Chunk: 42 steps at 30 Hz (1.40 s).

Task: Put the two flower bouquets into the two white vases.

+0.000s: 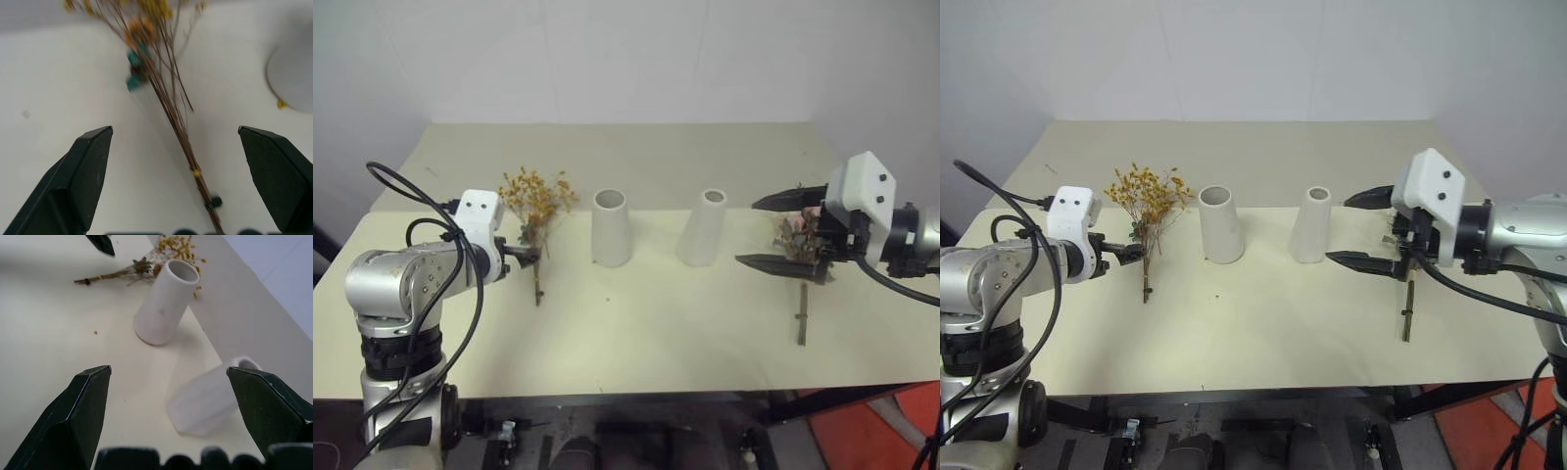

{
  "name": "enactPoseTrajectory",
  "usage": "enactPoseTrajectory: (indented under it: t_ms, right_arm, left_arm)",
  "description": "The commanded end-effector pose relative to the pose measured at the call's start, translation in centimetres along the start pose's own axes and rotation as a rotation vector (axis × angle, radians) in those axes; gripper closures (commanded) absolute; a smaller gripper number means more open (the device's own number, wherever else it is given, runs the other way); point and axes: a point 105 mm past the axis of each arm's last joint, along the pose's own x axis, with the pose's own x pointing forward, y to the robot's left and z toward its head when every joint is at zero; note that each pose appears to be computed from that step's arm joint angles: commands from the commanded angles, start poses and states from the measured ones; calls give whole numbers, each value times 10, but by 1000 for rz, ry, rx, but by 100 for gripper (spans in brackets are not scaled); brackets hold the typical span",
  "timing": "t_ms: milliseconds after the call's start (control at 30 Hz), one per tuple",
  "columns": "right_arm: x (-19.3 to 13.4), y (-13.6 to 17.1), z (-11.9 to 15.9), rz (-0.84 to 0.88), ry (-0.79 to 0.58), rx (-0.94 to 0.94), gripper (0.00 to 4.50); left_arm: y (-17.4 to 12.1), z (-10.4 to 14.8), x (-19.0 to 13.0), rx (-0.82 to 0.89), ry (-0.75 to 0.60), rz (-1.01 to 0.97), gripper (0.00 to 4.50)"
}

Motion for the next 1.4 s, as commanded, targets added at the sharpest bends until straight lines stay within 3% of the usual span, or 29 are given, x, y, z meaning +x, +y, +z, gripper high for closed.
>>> enactPoseTrajectory:
  t_ms: [33,367,867,1000,1267,1400]
  right_arm:
    - [6,1,9,14,-16,-30,5]
    - [27,-1,17,41,-50,-50,5]
    - [30,-11,22,-28,-46,-67,5]
    - [28,-12,21,-41,-36,-65,0]
    - [28,-11,21,-43,-34,-59,0]
    - [29,-10,21,-40,-37,-55,0]
  left_arm:
    - [7,11,1,2,13,49,0]
    - [-6,34,35,3,49,31,0]
    - [-18,42,86,-11,76,66,0]
    - [-17,38,93,-53,103,66,75]
    - [-17,38,93,-79,122,50,326]
    - [-14,44,92,-61,63,75,446]
